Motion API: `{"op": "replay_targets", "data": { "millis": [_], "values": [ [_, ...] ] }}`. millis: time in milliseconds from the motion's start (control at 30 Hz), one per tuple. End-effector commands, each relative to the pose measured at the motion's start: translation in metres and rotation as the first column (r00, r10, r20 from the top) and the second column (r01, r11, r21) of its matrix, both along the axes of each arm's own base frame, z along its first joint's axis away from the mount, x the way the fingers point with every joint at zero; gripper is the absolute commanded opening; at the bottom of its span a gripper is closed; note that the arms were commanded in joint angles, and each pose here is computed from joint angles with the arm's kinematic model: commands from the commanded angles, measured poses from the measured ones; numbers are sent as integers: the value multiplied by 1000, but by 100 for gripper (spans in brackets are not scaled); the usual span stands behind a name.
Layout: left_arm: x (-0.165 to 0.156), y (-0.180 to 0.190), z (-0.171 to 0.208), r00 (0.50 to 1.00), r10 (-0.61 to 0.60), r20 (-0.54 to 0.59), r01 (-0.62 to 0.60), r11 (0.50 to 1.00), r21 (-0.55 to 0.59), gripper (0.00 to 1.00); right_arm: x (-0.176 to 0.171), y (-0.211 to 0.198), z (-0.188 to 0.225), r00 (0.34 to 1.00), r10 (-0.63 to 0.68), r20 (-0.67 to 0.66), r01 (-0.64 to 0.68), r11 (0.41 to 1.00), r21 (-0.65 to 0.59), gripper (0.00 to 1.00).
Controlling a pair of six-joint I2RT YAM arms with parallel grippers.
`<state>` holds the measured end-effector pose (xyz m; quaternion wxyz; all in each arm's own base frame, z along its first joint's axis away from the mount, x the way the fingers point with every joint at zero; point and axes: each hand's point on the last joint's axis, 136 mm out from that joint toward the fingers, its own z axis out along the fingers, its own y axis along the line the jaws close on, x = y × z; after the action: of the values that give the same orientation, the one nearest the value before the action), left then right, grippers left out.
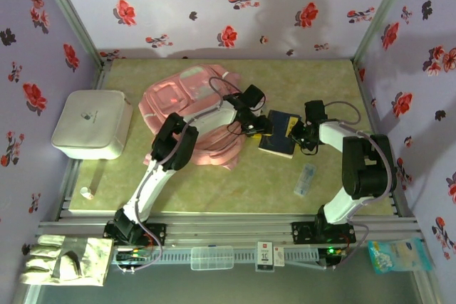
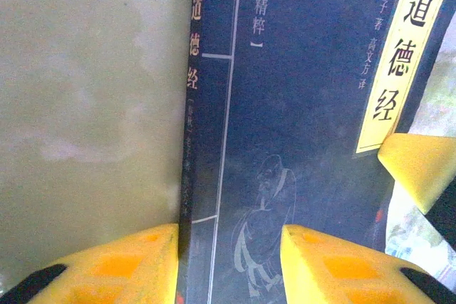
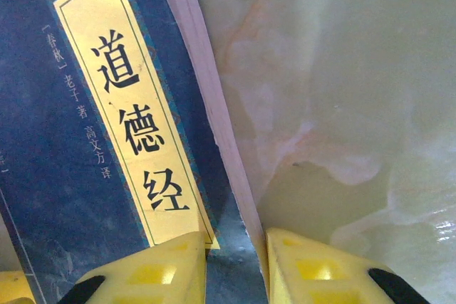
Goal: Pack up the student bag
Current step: Pick up the book at the center of the table.
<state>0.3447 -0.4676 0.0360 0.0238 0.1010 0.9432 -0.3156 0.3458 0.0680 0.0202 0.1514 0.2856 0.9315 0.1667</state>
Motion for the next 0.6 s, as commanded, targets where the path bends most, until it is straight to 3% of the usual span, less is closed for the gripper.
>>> {"op": "replay_targets", "data": {
  "millis": [0, 200, 567],
  "values": [
    [-21, -34, 55, 997, -77, -15, 72, 976, -205, 39, -9, 22, -18, 998, 36, -45, -33, 996, 78, 26],
    [-22, -34, 93, 998, -55, 16, 58, 962, -268, 36, -9, 23, -16, 999, 31, -32, -28, 996, 90, 24],
    [-25, -27, 66, 999, -29, -35, 21, 973, -229, 30, -8, 25, -16, 999, 28, -22, -26, 995, 99, 23]
  ]
}}
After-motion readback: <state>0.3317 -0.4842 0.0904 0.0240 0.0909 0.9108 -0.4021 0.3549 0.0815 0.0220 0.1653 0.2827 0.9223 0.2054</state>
